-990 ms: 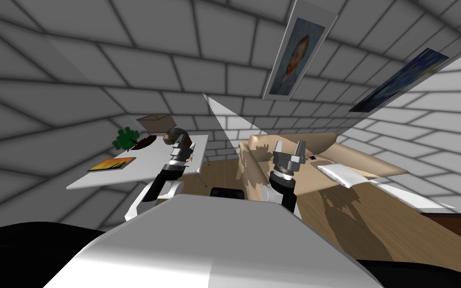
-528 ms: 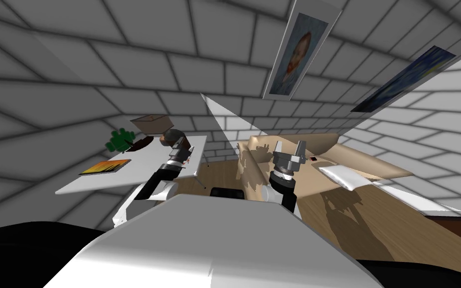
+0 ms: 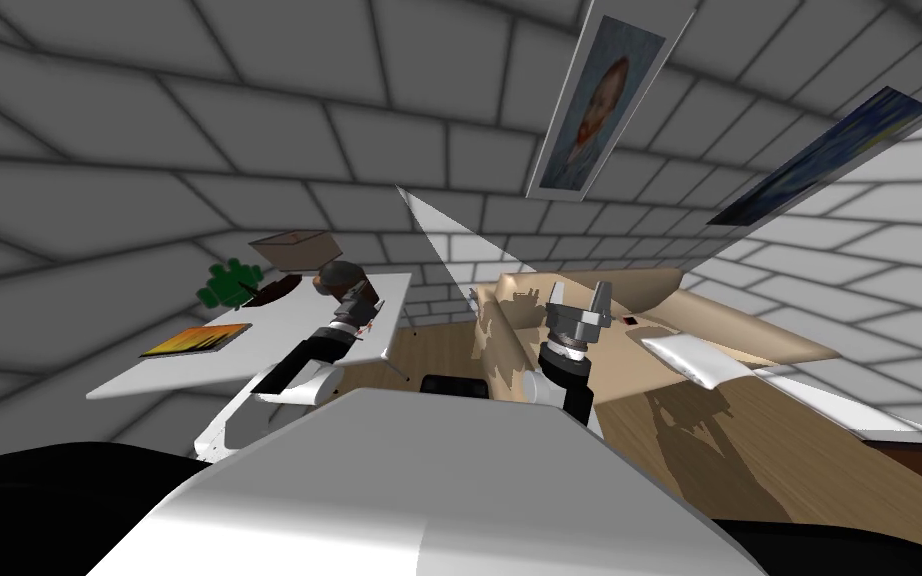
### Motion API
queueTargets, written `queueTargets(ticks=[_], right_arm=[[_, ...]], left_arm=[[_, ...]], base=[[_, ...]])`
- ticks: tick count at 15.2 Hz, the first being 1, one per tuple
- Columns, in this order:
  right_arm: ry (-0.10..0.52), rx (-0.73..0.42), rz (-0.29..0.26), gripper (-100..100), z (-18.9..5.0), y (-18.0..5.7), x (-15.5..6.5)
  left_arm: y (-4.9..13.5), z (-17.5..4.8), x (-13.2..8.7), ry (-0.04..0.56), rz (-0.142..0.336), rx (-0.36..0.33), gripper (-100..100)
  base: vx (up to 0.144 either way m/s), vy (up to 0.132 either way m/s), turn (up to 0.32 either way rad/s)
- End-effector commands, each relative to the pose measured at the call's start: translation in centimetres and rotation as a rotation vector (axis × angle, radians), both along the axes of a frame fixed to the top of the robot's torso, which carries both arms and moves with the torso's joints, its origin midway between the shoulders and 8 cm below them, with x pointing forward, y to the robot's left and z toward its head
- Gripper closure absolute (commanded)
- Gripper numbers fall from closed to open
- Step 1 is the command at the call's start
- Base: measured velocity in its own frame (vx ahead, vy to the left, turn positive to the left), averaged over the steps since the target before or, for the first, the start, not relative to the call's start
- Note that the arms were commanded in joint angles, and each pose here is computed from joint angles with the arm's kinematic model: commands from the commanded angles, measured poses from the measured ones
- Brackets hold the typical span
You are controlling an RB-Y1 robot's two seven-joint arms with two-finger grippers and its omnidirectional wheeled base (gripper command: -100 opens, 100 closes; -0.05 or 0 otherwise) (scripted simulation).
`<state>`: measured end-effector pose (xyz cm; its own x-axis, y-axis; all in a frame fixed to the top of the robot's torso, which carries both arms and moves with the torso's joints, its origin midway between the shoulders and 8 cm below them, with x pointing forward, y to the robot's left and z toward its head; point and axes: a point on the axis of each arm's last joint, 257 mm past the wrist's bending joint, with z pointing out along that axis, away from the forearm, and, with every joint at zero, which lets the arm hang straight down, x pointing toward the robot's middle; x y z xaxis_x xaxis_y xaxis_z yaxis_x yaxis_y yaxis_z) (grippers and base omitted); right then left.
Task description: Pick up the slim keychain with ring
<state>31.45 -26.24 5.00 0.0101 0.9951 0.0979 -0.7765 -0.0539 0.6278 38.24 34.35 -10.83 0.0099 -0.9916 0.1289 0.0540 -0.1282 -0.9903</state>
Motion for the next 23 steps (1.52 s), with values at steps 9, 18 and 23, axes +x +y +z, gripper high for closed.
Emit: queueTargets(ticks=[9, 18, 23], right_arm=[[0.0, 0.0, 0.0, 0, 0.0, 0.0, 0.0], [0.0, 0.0, 0.0, 0, 0.0, 0.0, 0.0], [0.0, 0.0, 0.0, 0, 0.0, 0.0, 0.0]], left_arm=[[3.8, -5.1, -1.4, 0.243, 0.047, -0.088, -100], [6.5, -9.0, -3.6, 0.438, 0.102, -0.166, -100], [7.5, -11.2, -5.0, 0.541, 0.136, -0.194, -100]], base=[[0.058, -0.018, 0.014], [0.026, 0.002, 0.011], [0.037, 0.003, 0.017]])
